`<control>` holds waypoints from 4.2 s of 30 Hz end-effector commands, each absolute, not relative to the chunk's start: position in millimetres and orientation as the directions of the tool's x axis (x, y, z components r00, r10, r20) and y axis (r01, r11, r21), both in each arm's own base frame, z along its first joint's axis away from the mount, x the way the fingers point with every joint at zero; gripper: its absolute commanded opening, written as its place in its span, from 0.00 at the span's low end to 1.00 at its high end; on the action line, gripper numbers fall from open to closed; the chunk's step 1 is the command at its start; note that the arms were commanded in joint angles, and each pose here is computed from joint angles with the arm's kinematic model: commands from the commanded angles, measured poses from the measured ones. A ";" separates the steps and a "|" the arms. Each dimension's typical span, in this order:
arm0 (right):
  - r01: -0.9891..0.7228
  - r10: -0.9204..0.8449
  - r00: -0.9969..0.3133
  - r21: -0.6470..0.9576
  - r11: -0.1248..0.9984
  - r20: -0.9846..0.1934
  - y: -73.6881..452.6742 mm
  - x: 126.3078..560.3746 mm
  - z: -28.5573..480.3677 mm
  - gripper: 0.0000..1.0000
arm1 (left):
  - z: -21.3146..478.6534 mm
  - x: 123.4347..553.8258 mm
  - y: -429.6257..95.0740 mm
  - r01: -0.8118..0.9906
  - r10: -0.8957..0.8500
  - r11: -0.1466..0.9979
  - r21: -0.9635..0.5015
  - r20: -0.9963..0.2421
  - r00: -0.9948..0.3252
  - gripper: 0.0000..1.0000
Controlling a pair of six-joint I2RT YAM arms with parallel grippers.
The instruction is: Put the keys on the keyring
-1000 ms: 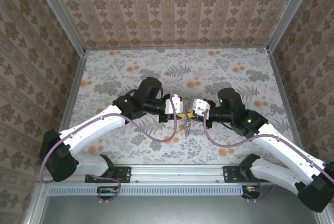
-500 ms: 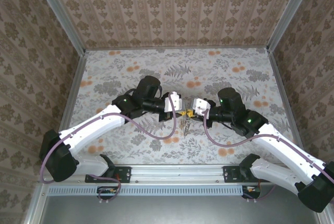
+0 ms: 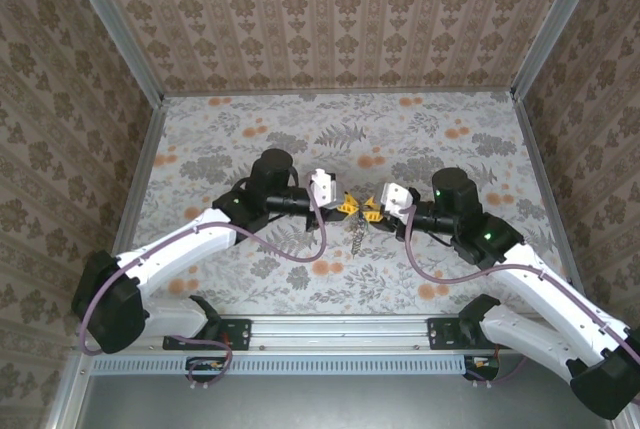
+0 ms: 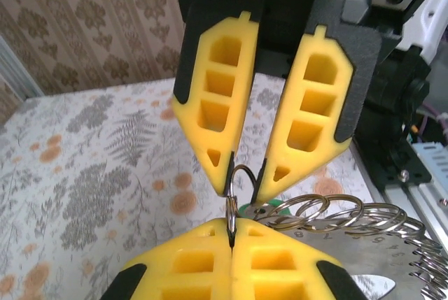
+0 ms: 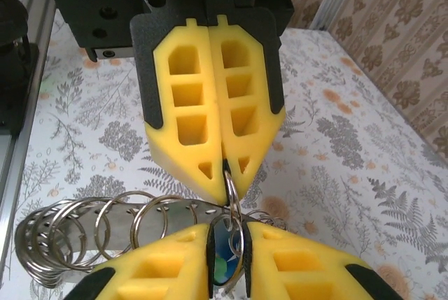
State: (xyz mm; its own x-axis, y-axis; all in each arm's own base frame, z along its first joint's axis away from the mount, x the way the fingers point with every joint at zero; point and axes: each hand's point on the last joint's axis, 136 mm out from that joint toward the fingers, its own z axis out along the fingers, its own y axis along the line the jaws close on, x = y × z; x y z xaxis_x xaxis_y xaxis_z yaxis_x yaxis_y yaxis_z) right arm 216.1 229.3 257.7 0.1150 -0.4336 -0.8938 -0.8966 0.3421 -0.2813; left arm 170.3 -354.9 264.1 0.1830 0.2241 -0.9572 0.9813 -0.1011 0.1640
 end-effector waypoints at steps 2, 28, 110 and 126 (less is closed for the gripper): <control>-0.912 -0.392 0.110 -0.250 0.325 -0.913 229.5 210.4 262.3 0.18 | 295.6 160.5 -357.5 0.965 0.070 -0.139 0.224 -0.969 0.236 0.00; -0.924 -0.414 0.027 -0.181 0.337 -0.910 220.6 216.7 247.6 0.09 | 300.3 166.8 -351.0 0.965 0.030 -0.118 0.233 -0.971 0.238 0.00; -0.970 -0.261 -0.028 -0.037 0.242 -0.965 250.1 217.0 267.4 0.18 | 281.7 180.2 -351.0 0.993 -0.073 0.032 0.112 -0.991 0.114 0.00; -0.968 -0.269 -0.022 -0.046 0.245 -0.963 247.0 217.4 265.7 0.04 | 278.0 177.8 -351.6 0.993 -0.058 0.005 0.114 -0.992 0.114 0.00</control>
State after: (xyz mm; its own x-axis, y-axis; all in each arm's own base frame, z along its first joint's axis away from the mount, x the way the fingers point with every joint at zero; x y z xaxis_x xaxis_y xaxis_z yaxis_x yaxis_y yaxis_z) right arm 226.3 242.8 255.4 -0.0600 -0.2998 -0.9521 -0.9539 0.2983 -0.0338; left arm 181.6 -349.4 269.9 0.0818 -0.0456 -0.9956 0.9964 0.0266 0.0806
